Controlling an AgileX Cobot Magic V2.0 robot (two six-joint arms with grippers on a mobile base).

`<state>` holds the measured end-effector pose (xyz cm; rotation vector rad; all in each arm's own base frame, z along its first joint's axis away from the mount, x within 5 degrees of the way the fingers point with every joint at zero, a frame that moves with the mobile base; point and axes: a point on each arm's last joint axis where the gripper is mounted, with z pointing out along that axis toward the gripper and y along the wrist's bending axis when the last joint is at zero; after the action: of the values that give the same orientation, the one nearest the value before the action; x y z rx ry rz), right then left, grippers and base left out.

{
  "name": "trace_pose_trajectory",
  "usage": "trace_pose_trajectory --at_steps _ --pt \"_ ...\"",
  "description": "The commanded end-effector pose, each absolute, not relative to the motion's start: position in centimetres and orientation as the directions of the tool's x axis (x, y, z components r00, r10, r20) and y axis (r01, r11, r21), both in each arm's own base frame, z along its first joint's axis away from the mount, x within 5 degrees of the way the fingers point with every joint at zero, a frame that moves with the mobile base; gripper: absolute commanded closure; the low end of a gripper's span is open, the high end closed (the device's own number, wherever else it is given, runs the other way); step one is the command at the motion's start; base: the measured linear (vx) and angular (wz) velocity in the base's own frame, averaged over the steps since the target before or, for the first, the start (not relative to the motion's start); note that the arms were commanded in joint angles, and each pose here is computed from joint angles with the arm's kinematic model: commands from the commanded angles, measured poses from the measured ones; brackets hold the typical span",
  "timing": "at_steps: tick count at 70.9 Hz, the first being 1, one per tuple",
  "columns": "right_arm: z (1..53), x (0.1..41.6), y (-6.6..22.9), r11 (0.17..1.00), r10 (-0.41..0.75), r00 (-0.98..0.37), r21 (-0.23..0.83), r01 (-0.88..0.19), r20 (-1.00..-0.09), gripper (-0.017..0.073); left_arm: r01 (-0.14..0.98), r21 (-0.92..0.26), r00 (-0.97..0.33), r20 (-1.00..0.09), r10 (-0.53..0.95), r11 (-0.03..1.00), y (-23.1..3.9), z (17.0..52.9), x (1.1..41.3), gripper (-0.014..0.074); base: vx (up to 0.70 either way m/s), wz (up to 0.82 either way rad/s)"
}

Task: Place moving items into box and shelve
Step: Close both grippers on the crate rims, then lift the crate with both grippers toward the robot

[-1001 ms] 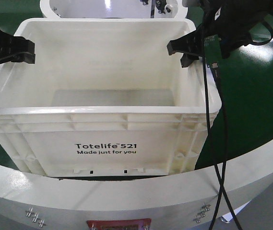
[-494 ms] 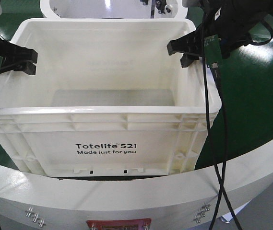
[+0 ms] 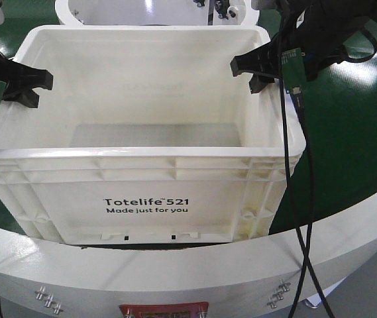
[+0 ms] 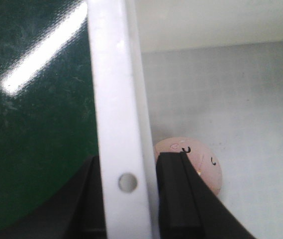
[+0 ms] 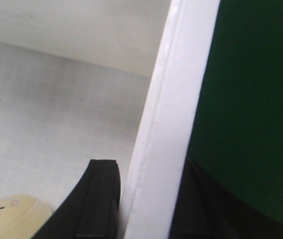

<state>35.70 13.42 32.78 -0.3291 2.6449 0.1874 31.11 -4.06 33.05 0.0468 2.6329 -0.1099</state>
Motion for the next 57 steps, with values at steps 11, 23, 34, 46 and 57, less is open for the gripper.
trace_pose_trajectory --at_steps 11,23,34,46,57 --pt "36.0 35.3 13.5 0.945 -0.208 -0.775 0.081 -0.316 -0.597 0.0566 0.061 -0.070 -0.790 -0.613 0.006 0.996 -3.9 35.8 30.9 0.0602 0.00 0.00" --pt "37.0 35.0 13.4 0.945 -0.199 -0.751 0.081 -0.318 -0.630 0.0566 0.065 -0.092 -0.760 -0.650 -0.011 0.994 -4.0 36.7 30.6 0.0602 0.00 0.00" --pt "37.6 34.8 13.3 0.944 -0.194 -0.733 0.077 -0.319 -0.652 0.0566 0.069 -0.103 -0.712 -0.701 -0.023 0.992 -4.1 37.5 30.6 0.0601 0.00 0.00" --pt "37.8 34.9 13.3 0.945 -0.192 -0.716 0.071 -0.320 -0.671 0.0566 0.070 -0.103 -0.698 -0.716 -0.025 0.992 -4.1 37.7 30.6 0.0601 0.00 0.00" --pt "37.9 35.0 13.2 0.945 -0.192 -0.704 0.063 -0.320 -0.684 0.0566 0.076 -0.099 -0.681 -0.732 -0.021 0.992 -4.1 37.8 30.8 0.0601 0.00 0.00"
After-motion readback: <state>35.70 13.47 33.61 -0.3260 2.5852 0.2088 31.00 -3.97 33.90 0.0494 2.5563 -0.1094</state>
